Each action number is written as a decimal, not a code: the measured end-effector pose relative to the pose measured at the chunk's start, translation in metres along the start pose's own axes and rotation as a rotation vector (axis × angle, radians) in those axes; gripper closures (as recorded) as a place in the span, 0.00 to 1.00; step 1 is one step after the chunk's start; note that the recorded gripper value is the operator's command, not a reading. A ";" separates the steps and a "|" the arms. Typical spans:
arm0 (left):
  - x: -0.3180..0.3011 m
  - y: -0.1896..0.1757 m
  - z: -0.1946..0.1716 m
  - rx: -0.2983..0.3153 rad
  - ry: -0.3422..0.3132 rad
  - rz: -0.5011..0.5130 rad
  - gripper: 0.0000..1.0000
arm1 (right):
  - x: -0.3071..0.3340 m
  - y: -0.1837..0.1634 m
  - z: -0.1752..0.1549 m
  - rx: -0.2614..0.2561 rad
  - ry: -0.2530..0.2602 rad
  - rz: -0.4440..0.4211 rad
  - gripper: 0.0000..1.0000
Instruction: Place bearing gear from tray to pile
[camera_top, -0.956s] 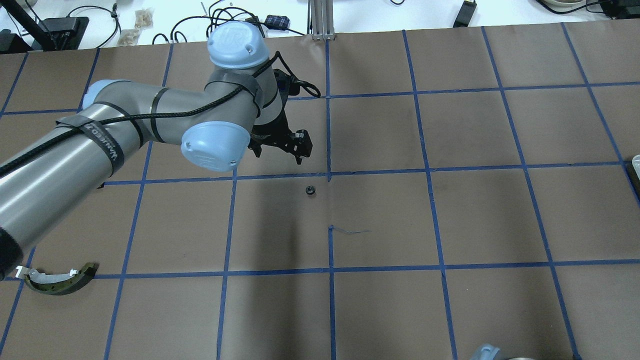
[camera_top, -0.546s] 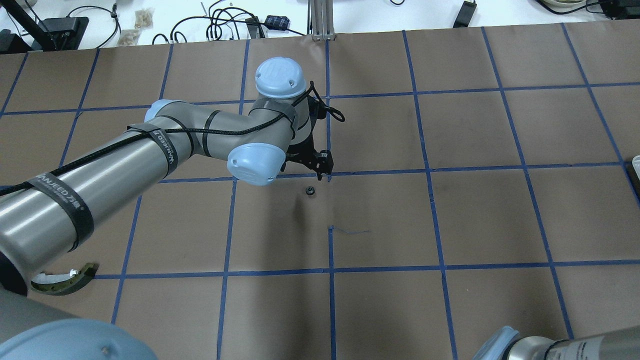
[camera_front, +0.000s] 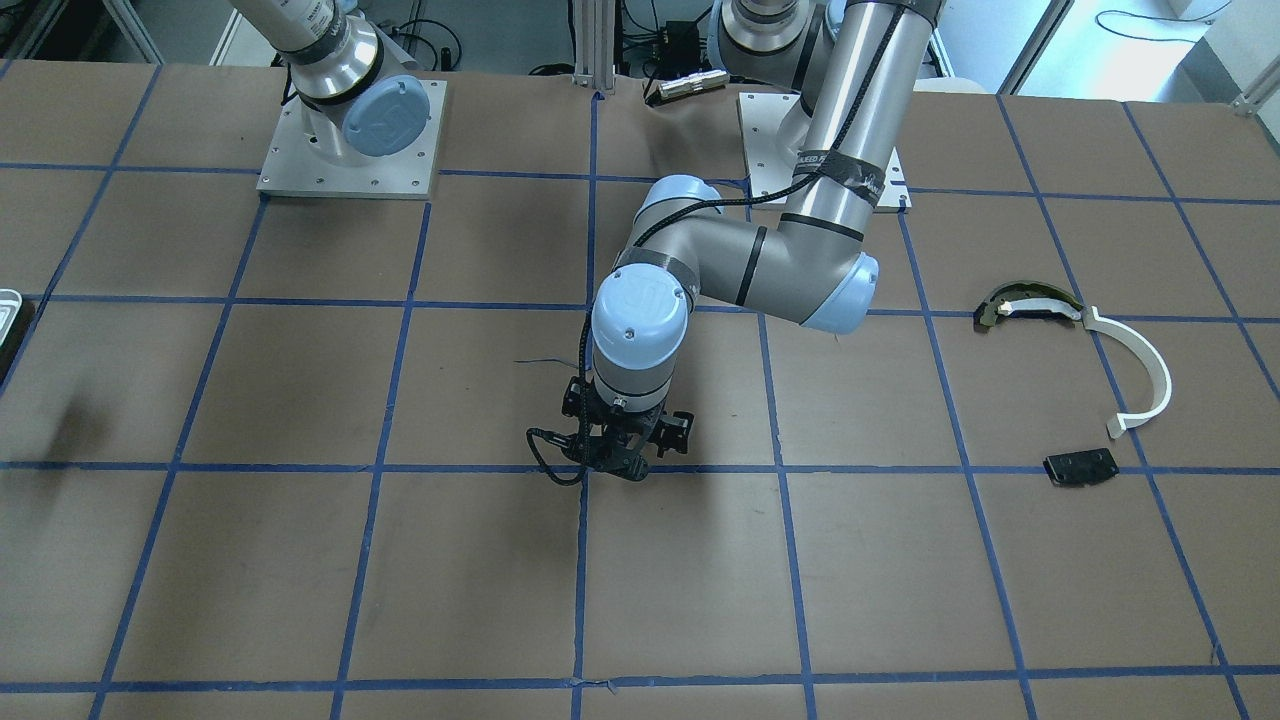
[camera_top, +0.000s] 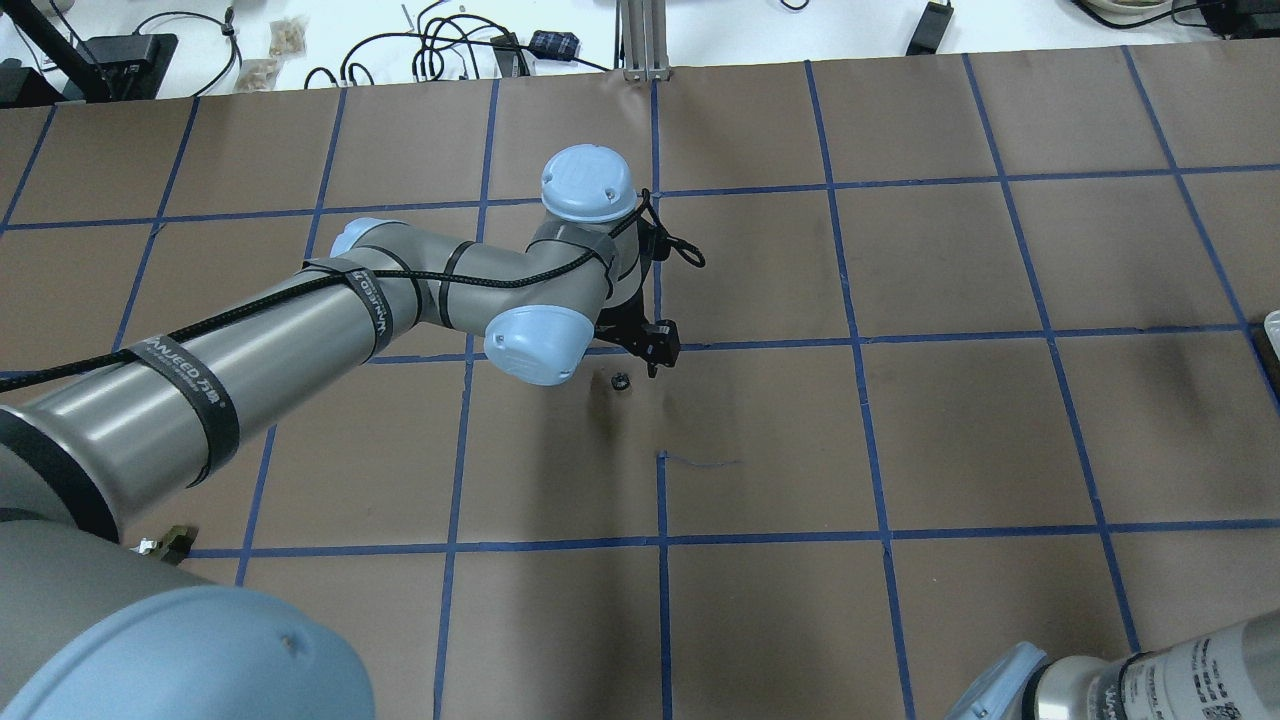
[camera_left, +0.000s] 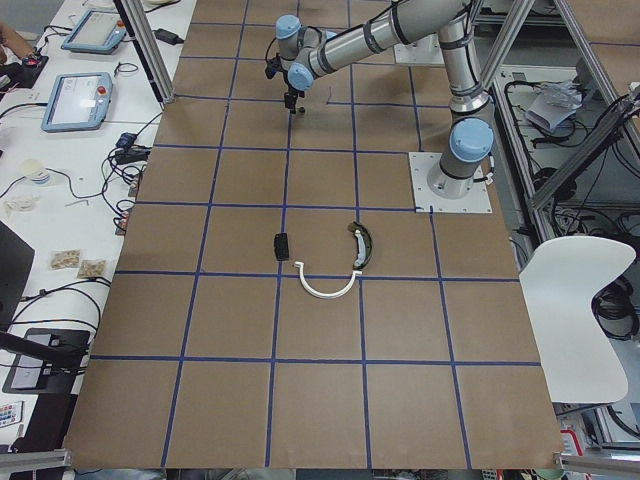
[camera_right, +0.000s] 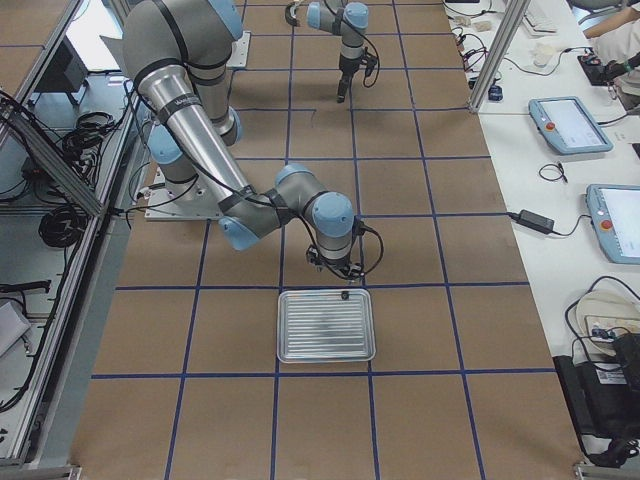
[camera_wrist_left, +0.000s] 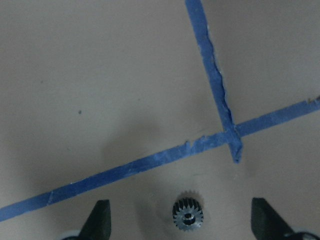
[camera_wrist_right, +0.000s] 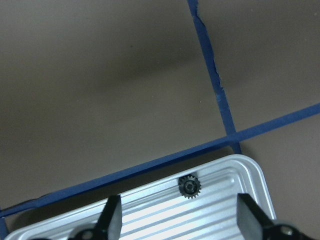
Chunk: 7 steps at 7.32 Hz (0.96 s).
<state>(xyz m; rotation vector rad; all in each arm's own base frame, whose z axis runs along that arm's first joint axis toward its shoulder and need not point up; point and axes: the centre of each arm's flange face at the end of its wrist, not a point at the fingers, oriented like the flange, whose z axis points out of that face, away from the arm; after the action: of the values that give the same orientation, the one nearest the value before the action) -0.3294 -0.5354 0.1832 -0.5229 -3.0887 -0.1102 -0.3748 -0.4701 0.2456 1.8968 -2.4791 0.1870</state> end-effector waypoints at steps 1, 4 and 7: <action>0.000 0.000 0.002 -0.006 -0.002 0.004 0.10 | 0.006 0.004 0.010 0.021 0.003 -0.058 0.18; 0.000 0.001 0.011 -0.032 -0.006 0.006 0.41 | 0.016 0.015 0.036 0.049 -0.012 -0.141 0.19; 0.000 0.002 0.015 -0.049 -0.007 0.005 1.00 | 0.016 0.019 0.050 0.064 -0.026 -0.175 0.20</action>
<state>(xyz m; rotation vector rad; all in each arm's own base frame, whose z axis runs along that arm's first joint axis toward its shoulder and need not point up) -0.3288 -0.5323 0.1680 -0.5338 -3.0981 -0.1844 -0.3942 -0.4862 0.1962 2.1412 -2.3328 0.2431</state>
